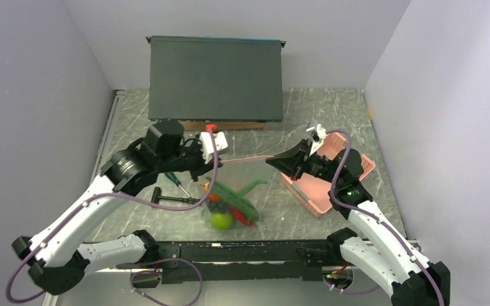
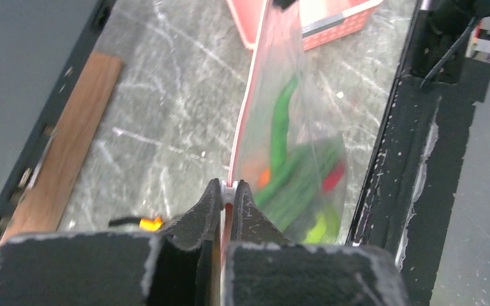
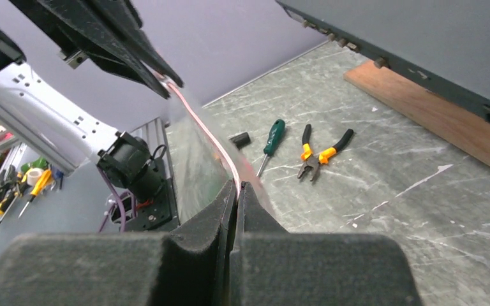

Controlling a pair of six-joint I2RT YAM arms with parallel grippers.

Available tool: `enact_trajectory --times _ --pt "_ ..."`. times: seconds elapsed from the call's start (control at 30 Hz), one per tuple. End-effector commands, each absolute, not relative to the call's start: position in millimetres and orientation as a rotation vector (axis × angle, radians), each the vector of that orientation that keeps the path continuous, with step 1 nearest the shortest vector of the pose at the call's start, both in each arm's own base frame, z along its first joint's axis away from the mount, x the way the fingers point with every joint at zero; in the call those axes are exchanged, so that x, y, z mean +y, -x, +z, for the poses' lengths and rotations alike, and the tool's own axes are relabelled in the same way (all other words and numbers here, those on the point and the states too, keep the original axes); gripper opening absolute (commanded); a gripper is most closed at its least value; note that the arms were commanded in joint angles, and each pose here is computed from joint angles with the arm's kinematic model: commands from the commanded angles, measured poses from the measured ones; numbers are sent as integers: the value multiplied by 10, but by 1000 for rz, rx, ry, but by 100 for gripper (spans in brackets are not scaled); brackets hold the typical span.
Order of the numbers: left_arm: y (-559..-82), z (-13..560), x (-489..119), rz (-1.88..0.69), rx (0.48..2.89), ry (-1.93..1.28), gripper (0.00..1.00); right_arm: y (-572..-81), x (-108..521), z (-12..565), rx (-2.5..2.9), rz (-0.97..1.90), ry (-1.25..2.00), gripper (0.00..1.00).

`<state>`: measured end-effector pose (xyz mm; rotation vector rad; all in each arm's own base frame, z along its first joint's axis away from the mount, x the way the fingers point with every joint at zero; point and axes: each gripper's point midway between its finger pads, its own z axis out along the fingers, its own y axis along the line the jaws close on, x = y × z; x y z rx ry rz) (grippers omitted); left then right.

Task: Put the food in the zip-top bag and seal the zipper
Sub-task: Zip the zipper food storage bag at the center of the board, then place the zipper food storage bag at the center of the board.

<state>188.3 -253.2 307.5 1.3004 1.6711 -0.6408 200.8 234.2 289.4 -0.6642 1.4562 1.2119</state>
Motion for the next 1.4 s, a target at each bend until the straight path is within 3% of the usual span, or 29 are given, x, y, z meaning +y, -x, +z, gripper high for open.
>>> enact_trajectory --times 0.0,0.67,0.7,0.77,0.8,0.93,1.1,1.17,1.37 --pt "-1914 2941 -1945 -424 1828 -1156 0 -2093 2213 3090 1373 1182 609 0" --pt "-1906 2928 -1496 -360 1859 -940 0 -2274 2114 2862 1496 1149 598 0" --pt "-1946 2984 -1486 -354 1868 -899 3 -2291 2134 2835 1520 1157 610 0" --pt "-2008 3114 -1470 -352 1879 -816 39 -2332 2161 2749 1553 1174 604 0" --pt "-2018 3193 -1477 -359 1866 -799 51 -2355 2170 2697 1570 1183 595 0" --pt "-2075 3598 -1396 -344 1784 -669 78 -2538 2182 2523 1668 1173 519 0" --pt "-2026 4024 -1242 -348 1718 -523 82 -2861 2126 2320 1802 1095 369 3" --pt "-1921 4136 -1267 -419 1679 -500 83 -2991 2083 2254 1837 1058 296 9" --pt "-1702 4338 -1139 -530 1603 -343 94 -3368 1845 1977 2015 824 116 44"
